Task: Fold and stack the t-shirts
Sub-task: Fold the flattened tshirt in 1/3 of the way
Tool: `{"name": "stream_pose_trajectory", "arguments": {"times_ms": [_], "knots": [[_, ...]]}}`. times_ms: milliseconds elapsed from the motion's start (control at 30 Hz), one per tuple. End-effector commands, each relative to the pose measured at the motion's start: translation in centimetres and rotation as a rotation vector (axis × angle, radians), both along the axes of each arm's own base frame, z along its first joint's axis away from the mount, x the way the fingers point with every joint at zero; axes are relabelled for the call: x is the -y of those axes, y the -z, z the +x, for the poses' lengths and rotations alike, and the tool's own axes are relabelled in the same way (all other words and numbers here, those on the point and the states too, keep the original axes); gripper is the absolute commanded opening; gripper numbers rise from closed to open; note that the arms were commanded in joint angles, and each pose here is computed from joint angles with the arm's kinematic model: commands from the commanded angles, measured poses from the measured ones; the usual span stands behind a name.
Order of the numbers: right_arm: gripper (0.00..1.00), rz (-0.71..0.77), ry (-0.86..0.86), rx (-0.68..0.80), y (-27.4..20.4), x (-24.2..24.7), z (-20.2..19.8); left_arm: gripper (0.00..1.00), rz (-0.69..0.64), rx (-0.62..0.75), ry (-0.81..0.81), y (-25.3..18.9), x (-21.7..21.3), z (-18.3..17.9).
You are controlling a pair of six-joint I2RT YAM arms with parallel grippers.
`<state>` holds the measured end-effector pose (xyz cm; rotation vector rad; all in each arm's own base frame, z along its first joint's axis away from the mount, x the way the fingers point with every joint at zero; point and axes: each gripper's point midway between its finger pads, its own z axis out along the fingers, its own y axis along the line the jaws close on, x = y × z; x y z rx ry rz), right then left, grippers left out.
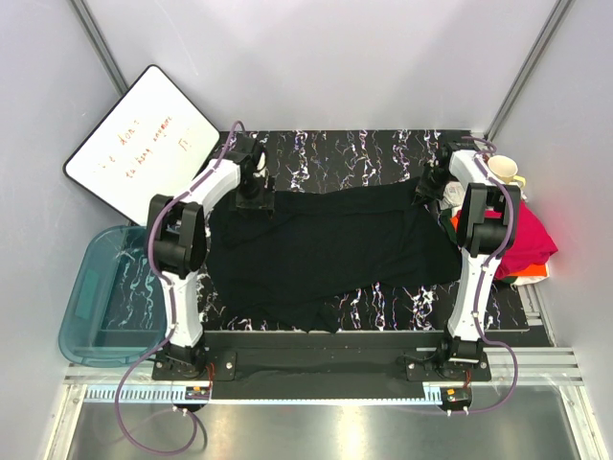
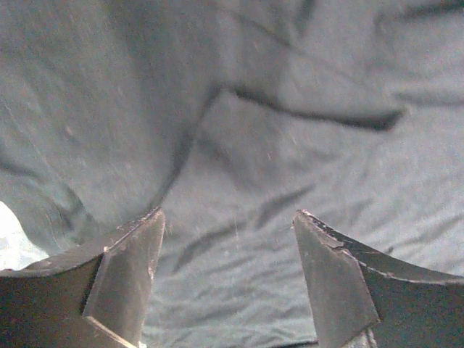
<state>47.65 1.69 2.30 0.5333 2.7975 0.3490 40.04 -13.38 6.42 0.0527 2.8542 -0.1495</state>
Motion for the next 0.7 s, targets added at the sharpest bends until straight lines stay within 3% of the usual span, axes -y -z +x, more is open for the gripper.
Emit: {"name": "stream_pose_trajectory", "arguments": {"times_ms": [0,133,400,467,500,600,633,667], "knots": [[0.0,0.016,-0.031,0.017,-0.4,-0.6,0.2,0.75,-0.002,0.058,-0.022,-0.4,-0.4,3.2],[0.0,0.016,-0.031,0.014,-0.3,-0.6,0.2,0.7,0.007,0.047,-0.008,0.9,-0.3,4.4],[0.0,0.008,-0.033,0.023,-0.6,-0.4,0.4,0.55,0.011,-0.006,-0.004,2.7,-0.4,3.4],[0.0,0.007,-0.033,0.02,-0.4,-0.4,0.4,0.42,0.011,-0.016,-0.006,2.8,-0.5,3.0],[0.0,0.009,-0.032,0.02,-0.4,-0.4,0.4,0.3,0.011,-0.014,-0.005,2.7,-0.5,2.9],[0.0,0.012,-0.031,0.018,-0.3,-0.5,0.4,0.13,0.014,-0.015,-0.001,2.7,-0.6,2.7],[0.0,0.012,-0.029,0.016,-0.2,-0.5,0.4,0.02,0.016,-0.014,0.003,2.7,-0.6,2.7],[0.0,0.013,-0.03,0.018,-0.3,-0.5,0.5,0.0,0.015,-0.009,0.001,2.6,-0.6,2.7]]}}
